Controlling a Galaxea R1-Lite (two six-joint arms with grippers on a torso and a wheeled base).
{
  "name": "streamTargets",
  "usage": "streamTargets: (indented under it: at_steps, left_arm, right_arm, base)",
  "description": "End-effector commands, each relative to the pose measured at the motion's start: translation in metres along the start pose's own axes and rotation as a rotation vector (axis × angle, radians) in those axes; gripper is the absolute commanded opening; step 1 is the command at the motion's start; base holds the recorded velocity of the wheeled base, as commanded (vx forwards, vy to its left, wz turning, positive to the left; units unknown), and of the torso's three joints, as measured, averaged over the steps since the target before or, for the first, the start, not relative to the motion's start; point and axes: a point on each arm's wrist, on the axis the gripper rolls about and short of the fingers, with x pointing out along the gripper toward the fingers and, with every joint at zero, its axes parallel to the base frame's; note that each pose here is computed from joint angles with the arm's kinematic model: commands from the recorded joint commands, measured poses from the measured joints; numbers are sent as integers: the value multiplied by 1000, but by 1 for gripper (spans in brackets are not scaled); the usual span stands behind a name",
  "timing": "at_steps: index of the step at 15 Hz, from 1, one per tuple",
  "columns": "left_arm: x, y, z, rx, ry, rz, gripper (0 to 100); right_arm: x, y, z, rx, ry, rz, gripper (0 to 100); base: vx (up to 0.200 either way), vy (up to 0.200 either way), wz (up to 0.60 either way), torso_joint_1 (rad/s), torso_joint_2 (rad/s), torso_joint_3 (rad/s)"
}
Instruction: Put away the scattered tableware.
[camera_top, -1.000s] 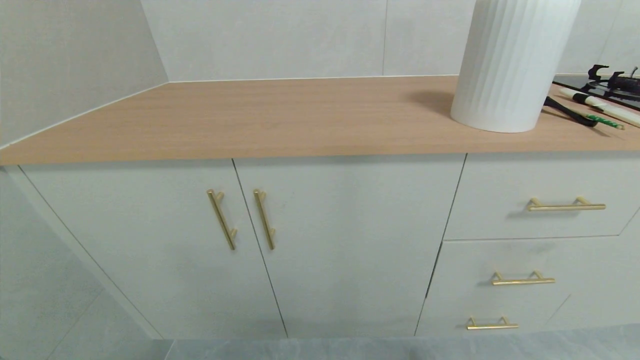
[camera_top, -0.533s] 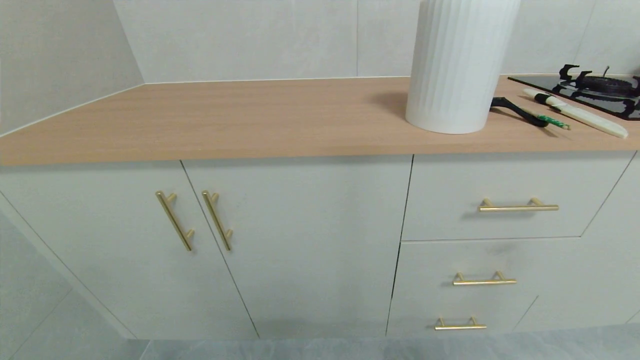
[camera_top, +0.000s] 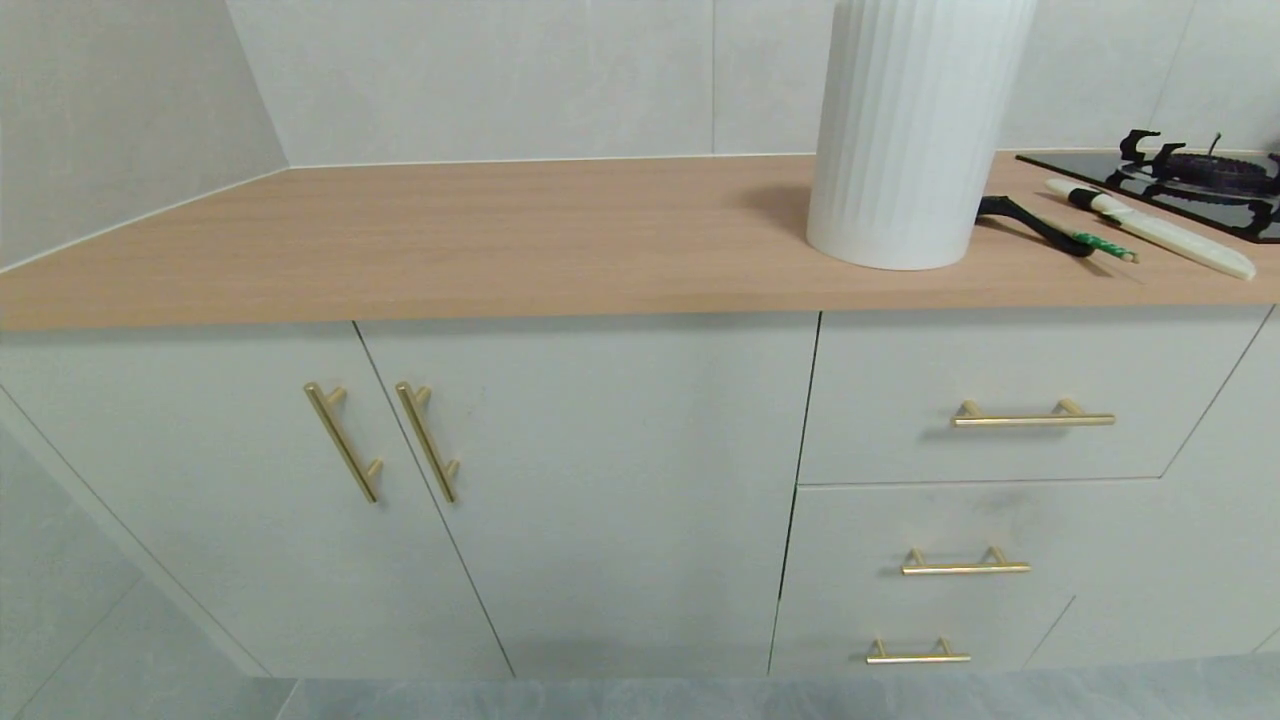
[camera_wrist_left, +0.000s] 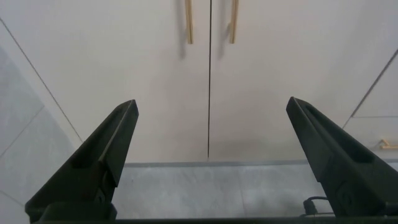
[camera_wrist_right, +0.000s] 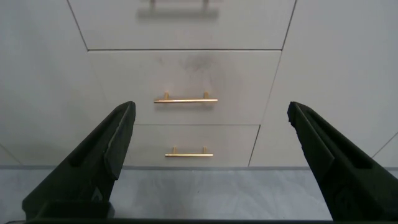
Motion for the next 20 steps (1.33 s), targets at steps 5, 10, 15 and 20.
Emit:
streamTargets:
  at_steps: [5,10,15,20]
  left_arm:
    - [0,0,0,0,0,0,100]
    - [0,0,0,0,0,0,100]
    - [0,0,0,0,0,0,100]
    - [0,0,0,0,0,0,100]
  right_arm:
    - [0,0,1,-5,-2,2,100]
    - [25,0,90,27,72,104,100]
    - [124,7,110,-18,452,119,100]
    - [223,13,56,-20,794,122,100]
  base:
    - [0,0,0,0,0,0]
    - [0,0,0,0,0,0]
    - [0,0,0,0,0,0]
    - [0,0,0,0,0,0]
